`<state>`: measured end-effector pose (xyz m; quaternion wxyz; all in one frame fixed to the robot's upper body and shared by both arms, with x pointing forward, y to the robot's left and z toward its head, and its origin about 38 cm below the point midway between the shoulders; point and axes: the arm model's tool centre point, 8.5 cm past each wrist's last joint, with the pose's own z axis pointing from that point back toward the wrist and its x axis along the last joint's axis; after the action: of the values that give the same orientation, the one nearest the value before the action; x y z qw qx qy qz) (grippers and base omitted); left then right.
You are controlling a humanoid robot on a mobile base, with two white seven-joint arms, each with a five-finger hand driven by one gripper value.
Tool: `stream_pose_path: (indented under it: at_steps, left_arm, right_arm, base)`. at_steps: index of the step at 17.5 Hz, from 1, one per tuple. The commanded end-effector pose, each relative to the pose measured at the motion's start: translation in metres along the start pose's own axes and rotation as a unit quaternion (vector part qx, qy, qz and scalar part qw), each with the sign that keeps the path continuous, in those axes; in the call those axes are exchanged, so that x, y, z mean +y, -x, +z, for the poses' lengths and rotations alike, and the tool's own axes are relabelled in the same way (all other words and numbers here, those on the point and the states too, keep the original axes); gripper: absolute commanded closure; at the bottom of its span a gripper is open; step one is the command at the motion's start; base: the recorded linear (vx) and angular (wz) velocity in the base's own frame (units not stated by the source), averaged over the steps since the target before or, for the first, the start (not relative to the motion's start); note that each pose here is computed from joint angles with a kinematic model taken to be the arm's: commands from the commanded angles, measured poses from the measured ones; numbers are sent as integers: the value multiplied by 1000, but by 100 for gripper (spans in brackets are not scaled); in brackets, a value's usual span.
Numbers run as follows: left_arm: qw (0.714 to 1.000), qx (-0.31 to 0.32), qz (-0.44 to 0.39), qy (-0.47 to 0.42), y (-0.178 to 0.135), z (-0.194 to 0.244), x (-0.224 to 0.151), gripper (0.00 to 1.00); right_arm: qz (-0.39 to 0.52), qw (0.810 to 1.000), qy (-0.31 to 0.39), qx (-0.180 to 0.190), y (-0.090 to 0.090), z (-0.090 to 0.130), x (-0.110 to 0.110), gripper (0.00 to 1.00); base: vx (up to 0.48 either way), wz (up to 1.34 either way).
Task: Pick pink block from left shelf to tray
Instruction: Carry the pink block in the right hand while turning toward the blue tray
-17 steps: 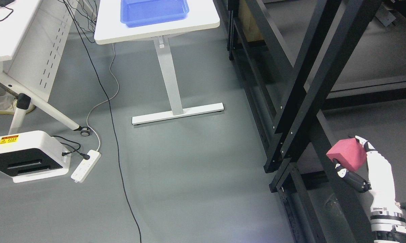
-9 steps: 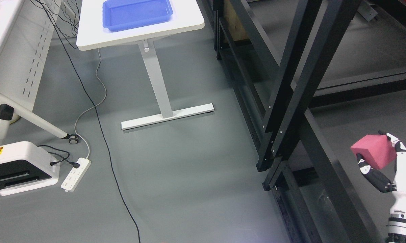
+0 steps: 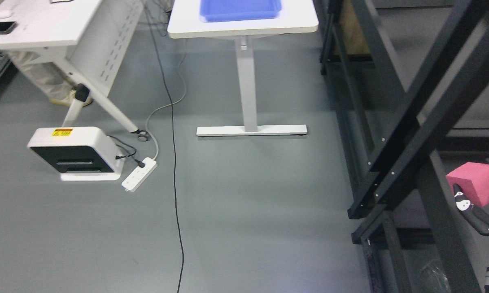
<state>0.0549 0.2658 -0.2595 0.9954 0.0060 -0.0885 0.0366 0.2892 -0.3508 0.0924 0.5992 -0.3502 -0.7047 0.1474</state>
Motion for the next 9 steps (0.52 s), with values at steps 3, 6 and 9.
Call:
stream_pose_path:
  at_steps: [3,6,9]
  left_arm:
    - [1000,-10,2,-9,-8,0,11,0]
    - [1000,-9,2,-9,-7,0,11,0]
    - [1000,-10,2,-9,-8,0,11,0]
  right_arm:
    - [-3,1000,27,13,13,2,-25,100]
    - [-4,999,29,14,14,2,-26,100]
    - [-6,1000,27,13,13,2,-25,100]
  base:
    - [-79,796]
    - [-58,718]
    - [-29,564]
